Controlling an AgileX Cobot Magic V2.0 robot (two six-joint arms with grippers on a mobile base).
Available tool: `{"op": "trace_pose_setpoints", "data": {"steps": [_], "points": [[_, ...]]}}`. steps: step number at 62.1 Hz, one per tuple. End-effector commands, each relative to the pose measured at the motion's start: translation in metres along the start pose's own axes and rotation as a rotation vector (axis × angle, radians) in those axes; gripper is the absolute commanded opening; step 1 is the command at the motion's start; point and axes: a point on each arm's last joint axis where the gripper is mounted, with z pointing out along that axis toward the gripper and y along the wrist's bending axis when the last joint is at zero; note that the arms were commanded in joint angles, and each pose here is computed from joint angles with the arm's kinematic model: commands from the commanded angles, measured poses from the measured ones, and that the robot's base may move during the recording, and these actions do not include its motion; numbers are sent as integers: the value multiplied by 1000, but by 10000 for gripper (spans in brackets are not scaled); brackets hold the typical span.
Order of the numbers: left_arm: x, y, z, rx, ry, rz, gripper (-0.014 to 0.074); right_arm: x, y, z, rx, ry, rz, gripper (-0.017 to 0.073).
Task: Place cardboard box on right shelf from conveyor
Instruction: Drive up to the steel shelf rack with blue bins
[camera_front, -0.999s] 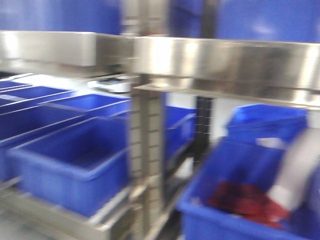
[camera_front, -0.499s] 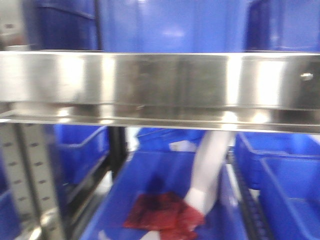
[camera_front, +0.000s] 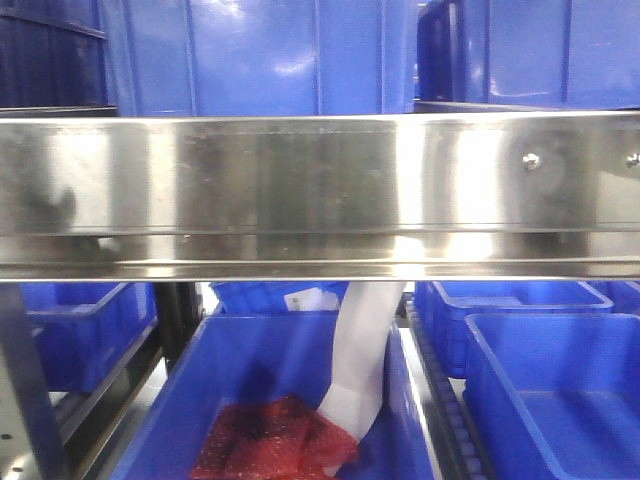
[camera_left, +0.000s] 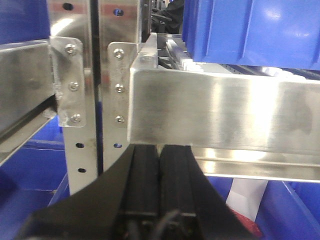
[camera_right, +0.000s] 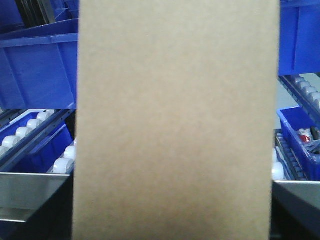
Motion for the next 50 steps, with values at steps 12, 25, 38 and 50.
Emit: {"op": "trace_pose_setpoints", "data": {"steps": [12, 25, 38, 50], "points": [[-9, 0, -1, 7, -96, -10, -119, -16, 3, -2, -25, -110, -16, 225], [-9, 0, -1, 7, -96, -10, -119, -16, 3, -2, -25, -110, -16, 225], [-9, 0, -1, 7, -96, -10, -119, -16, 3, -2, -25, -110, -15, 225], [-9, 0, -1, 7, -96, -10, -119, -16, 4, -1, -25, -104, -34, 225]]}}
